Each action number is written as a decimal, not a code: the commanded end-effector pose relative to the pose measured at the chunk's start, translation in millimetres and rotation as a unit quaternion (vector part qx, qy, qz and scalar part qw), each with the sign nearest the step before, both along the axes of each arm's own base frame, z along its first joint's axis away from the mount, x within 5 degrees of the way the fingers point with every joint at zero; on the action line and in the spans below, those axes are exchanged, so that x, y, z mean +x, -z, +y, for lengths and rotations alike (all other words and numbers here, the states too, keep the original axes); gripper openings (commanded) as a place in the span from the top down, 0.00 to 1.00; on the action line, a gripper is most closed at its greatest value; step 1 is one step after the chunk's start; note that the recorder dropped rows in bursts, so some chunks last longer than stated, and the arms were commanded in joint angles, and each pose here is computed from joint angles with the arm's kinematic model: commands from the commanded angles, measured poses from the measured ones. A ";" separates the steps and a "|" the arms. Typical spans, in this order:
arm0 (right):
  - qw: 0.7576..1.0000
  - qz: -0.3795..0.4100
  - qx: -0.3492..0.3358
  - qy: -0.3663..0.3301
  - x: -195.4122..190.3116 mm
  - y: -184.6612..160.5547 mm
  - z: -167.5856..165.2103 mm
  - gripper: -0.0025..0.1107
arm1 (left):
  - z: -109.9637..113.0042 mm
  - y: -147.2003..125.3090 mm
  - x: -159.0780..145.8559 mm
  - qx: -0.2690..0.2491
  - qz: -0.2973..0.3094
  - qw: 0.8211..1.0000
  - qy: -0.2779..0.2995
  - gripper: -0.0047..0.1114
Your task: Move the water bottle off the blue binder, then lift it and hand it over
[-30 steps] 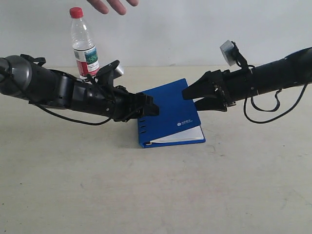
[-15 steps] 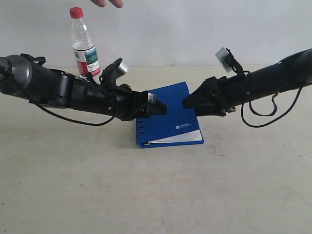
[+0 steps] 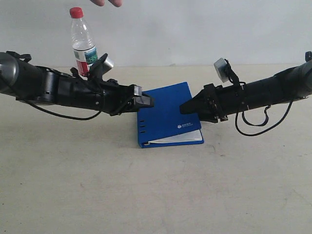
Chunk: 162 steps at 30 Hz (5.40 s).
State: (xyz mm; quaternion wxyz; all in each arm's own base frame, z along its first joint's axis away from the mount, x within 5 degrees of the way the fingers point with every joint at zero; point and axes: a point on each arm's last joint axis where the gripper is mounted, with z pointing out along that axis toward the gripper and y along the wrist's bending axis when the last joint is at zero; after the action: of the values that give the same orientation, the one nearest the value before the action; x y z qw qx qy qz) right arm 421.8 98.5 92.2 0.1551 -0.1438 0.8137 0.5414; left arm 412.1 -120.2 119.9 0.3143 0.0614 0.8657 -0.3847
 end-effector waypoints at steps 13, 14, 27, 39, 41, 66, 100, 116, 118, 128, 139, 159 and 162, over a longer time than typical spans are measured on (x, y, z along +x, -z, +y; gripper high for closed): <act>0.998 -0.054 -0.005 0.013 6.0 0.7 -1.2 0.98 | 29.5 1.3 10.1 0.013 0.010 0.998 -0.060 0.47; 0.998 -0.066 0.006 0.005 5.2 -1.5 -1.3 0.98 | 29.1 1.0 9.8 0.011 0.009 0.998 -0.058 0.47; 0.995 -0.089 0.045 0.026 9.8 -13.7 0.2 0.98 | 17.9 51.6 17.9 -0.068 0.092 0.993 -0.036 0.47; 0.998 -0.031 0.006 0.057 11.7 -10.4 -3.0 0.98 | -2.3 10.8 49.1 -0.213 -0.028 0.967 0.136 0.47; 0.996 -0.024 -0.033 0.083 15.4 -3.8 -6.8 0.98 | -2.3 8.3 49.1 -0.214 -0.028 0.967 0.135 0.47; 0.993 -0.036 -0.107 0.048 9.5 7.5 8.7 0.98 | -42.6 8.3 36.5 -0.205 -0.044 0.960 0.187 0.92; 0.960 -0.071 -0.237 0.130 27.1 18.9 -10.8 0.33 | -2.2 8.3 49.2 -0.197 -0.065 0.967 0.149 0.92; 0.957 -0.025 -0.247 0.153 25.7 35.6 -13.4 0.98 | -37.5 8.3 38.3 -0.204 -0.046 0.961 0.182 0.55; 0.960 -0.006 -0.240 0.146 22.8 43.6 -11.1 0.98 | -44.3 8.3 35.9 -0.201 -0.052 0.959 0.192 0.55; 0.960 -0.014 -0.254 0.120 16.7 54.7 14.0 0.98 | -69.2 8.3 26.0 -0.200 -0.054 0.953 0.222 0.55; 0.951 0.006 -0.265 0.158 19.3 56.2 12.1 0.98 | -69.2 8.3 26.0 -0.206 -0.037 0.954 0.216 0.55; 0.962 0.002 -0.247 0.114 14.0 54.5 17.3 0.98 | -57.9 37.7 38.2 -0.088 0.093 0.988 0.084 0.36; 0.964 -0.001 -0.245 0.105 13.0 54.2 18.1 0.98 | -57.0 39.7 37.8 -0.074 0.091 0.989 0.087 0.36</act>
State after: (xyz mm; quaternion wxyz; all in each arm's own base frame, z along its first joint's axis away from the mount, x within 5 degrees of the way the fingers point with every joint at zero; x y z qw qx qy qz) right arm 455.5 99.2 77.9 0.2391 -0.0315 0.9197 0.3099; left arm 464.1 -148.3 81.0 0.2391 0.0380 0.8612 -0.4470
